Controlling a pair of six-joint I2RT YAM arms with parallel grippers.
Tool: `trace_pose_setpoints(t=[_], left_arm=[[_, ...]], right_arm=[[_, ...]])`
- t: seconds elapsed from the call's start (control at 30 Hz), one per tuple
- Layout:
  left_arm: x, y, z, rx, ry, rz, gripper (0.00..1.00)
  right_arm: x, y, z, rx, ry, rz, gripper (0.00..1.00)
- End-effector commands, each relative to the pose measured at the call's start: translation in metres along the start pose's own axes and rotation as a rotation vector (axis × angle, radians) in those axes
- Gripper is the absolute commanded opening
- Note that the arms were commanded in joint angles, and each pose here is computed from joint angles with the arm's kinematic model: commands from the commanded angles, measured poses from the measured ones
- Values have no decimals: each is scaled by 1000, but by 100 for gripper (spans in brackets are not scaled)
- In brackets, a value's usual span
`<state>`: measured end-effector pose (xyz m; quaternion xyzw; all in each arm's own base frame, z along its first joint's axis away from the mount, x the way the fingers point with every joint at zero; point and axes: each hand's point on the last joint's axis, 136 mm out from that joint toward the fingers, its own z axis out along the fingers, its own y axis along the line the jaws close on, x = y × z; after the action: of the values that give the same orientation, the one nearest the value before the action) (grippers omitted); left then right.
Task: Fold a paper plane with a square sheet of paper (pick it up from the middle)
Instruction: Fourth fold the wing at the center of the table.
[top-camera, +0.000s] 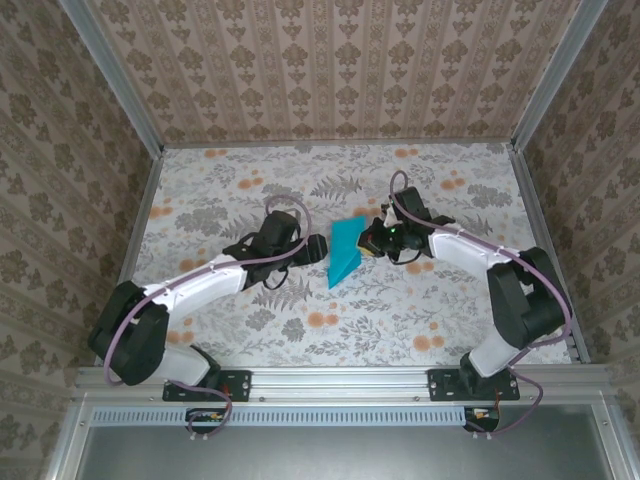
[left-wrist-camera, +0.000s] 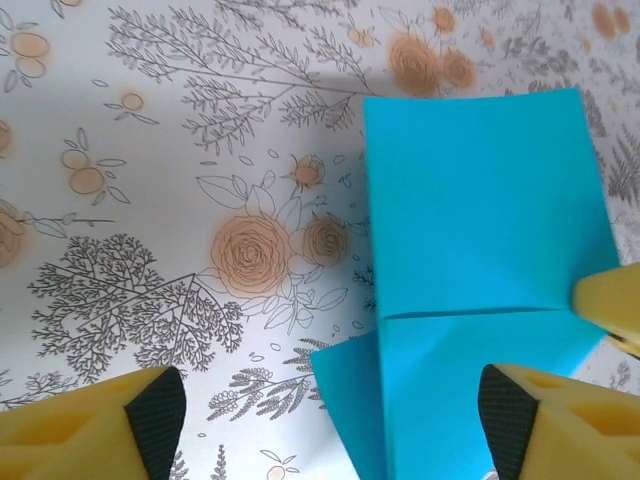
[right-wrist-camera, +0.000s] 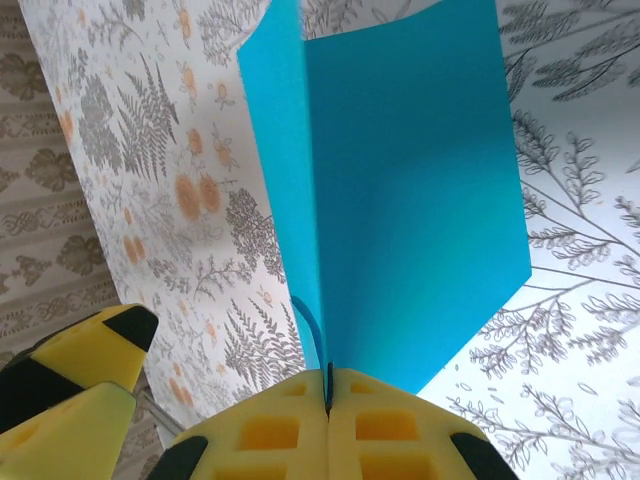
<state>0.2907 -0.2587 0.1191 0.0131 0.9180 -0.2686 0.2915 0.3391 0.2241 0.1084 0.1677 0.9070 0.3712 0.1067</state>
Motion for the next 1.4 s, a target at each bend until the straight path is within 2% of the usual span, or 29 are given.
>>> trace_pose_setpoints(t=[0.0, 0.3, 0.4, 0.77, 1.03, 1.37], left_arm=[[-6, -8, -5, 67, -23, 80, 84], [-21, -23, -3, 150, -60, 181, 95], [-24, -26, -2, 166, -75, 216, 97], [-15, -32, -5, 244, -136, 288, 98], [15, -49, 8, 260, -92, 462, 94], [47, -58, 41, 229, -35, 631, 83]], right_arm=[[4, -11, -23, 128, -31, 65, 2], [-16, 9, -62, 213, -236, 19, 1], [-18, 8, -67, 244, -267, 11, 1], [-8, 16, -24, 293, -196, -40, 2], [9, -12, 19, 312, -83, 120, 1], [17, -49, 15, 382, -64, 300, 0]])
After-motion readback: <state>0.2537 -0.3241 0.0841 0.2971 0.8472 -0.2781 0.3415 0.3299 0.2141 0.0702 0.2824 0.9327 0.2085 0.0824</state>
